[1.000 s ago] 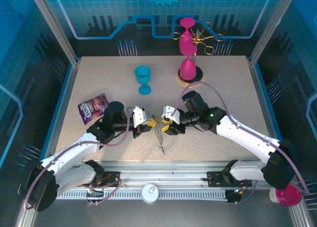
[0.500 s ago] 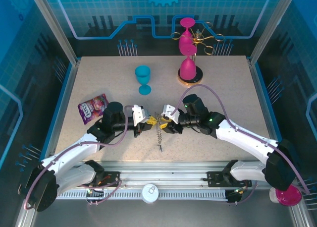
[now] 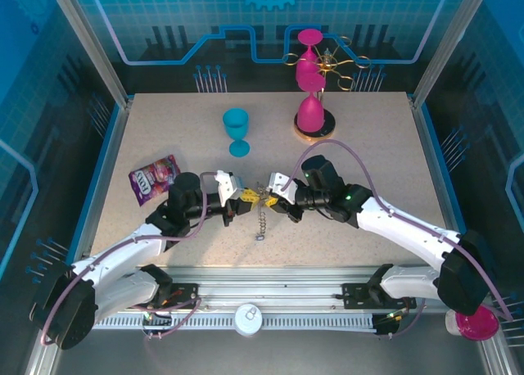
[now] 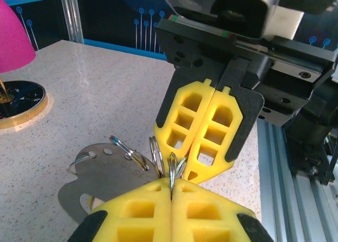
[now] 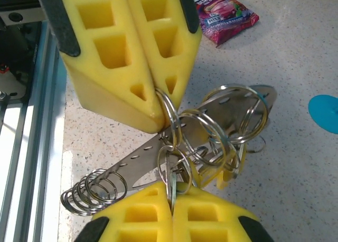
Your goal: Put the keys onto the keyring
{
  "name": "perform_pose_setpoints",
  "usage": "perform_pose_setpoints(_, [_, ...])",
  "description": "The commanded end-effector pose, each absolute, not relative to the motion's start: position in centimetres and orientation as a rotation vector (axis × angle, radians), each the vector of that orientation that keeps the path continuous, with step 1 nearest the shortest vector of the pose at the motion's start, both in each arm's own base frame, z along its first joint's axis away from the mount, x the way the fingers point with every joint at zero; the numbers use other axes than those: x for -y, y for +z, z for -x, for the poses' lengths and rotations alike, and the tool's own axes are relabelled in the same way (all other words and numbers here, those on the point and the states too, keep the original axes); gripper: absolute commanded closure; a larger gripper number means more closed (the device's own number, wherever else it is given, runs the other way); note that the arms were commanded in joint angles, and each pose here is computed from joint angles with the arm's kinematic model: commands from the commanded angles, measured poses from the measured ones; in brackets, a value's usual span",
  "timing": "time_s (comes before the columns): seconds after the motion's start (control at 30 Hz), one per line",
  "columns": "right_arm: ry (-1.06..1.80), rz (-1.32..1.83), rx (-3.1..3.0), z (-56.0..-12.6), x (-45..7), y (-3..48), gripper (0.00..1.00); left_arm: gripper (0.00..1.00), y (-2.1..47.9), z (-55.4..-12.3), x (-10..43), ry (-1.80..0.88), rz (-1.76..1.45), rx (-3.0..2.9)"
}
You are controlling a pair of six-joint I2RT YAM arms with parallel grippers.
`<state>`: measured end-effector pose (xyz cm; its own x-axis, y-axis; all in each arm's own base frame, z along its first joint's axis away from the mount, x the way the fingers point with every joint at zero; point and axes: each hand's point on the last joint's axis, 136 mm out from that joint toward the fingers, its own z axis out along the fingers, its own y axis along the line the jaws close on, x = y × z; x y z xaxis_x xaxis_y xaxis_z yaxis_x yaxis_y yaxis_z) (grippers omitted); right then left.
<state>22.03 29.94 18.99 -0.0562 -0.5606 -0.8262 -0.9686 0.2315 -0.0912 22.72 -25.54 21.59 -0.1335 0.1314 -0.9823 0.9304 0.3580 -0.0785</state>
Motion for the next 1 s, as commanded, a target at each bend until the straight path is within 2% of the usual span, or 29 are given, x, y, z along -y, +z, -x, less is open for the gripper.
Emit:
perform_pose_setpoints(0.0, [0.633, 1.501, -1.736, -21.5, -29.9, 18.8, 0.99, 1.00, 24.3, -23.2, 25.7, -0.950, -0.918, -1.448])
perform_pose_setpoints(0.17, [0.693, 1.527, -1.715, -20.7, -30.6, 19.1, 0.93, 1.00, 24.4, -23.3, 25.8, -0.956, -0.924, -1.438])
perform_pose_setpoints(0.3, [0.699, 1.480, -1.678, -20.9, -30.1, 20.7, 0.80, 1.00, 24.0, -22.8, 25.9, -0.948, -0.971, -1.438])
perform_pose_setpoints(0.43, [0.720, 1.425, -1.637, -21.2, -29.3, 22.1, 0.72, 1.00, 23.7, -22.2, 25.9, -0.946, -1.011, -1.429])
perform_pose_setpoints(0.7, [0.829, 1.420, -1.558, -20.7, -30.2, 23.5, 0.83, 1.00, 23.4, -21.7, 26.2, -0.962, -1.062, -1.416])
perform_pose_setpoints(0.97, [0.847, 1.432, -1.568, -21.1, -30.8, 22.9, 0.79, 1.00, 23.5, -21.2, 26.4, -0.985, -1.089, -1.402])
